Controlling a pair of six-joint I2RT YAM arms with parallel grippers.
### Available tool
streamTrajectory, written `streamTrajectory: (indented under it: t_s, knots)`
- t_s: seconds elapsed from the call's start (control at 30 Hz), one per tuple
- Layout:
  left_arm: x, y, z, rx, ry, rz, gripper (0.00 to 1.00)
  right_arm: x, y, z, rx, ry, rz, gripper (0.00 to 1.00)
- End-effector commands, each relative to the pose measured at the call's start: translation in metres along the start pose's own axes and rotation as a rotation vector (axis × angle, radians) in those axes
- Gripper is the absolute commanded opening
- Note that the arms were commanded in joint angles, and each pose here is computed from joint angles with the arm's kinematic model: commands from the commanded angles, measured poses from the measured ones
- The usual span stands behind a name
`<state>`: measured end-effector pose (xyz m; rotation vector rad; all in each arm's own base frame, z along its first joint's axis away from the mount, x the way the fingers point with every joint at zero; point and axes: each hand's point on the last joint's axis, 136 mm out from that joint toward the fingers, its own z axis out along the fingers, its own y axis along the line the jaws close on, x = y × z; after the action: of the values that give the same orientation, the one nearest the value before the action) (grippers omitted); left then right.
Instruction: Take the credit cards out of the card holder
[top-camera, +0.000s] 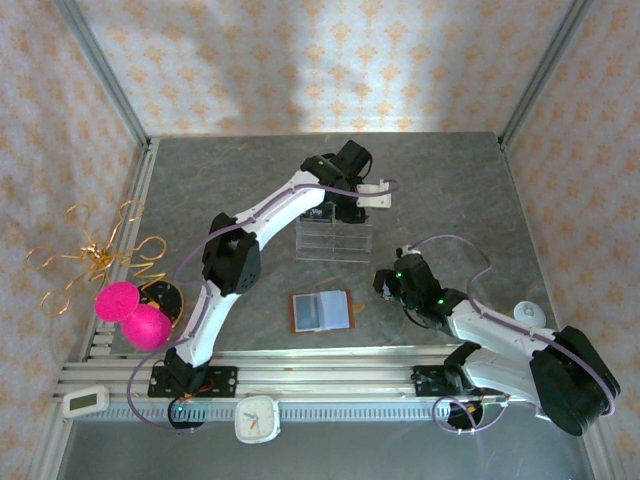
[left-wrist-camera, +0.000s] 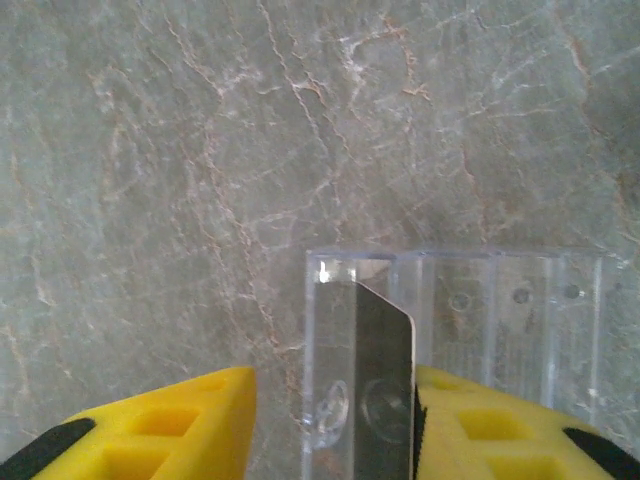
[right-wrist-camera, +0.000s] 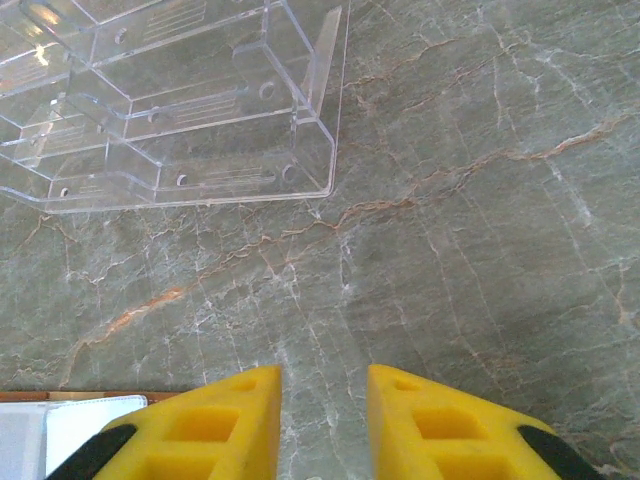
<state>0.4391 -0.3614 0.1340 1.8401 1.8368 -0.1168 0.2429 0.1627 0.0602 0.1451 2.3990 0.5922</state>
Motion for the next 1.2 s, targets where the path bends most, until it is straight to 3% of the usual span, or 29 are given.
streamTrajectory:
  t_s: [0.0,0.27,0.53,0.7,0.9,0.97,1.17]
  knots:
    - [-0.015,0.018,-0.021,-0.104,-0.033,-0.019,0.47,-0.006,0.001,-0.003,-0.012,-0.026,-0.003,0.27]
    - [-0.025,0.050,-0.036,-0.262,-0.061,-0.077,0.49,-0.006,0.001,-0.005,-0.015,-0.031,0.002,0.28]
    - [-0.067,0.057,-0.087,-0.298,-0.243,-0.122,0.51,-0.009,0.003,-0.013,-0.034,-0.050,0.009,0.39]
    - [-0.105,0.035,-0.131,-0.282,-0.374,-0.147,0.51,-0.012,0.005,-0.017,-0.038,-0.056,-0.011,0.40]
    - [-0.140,-0.031,-0.168,-0.240,-0.563,-0.250,0.52,-0.018,-0.002,-0.022,-0.005,-0.100,-0.019,0.40]
    - [-0.137,-0.047,-0.175,-0.253,-0.633,-0.355,0.53,-0.016,-0.002,-0.024,-0.014,-0.101,-0.015,0.40]
    - [-0.101,-0.101,-0.184,-0.113,-0.866,-0.720,0.53,-0.007,-0.001,-0.028,-0.061,-0.087,0.004,0.40]
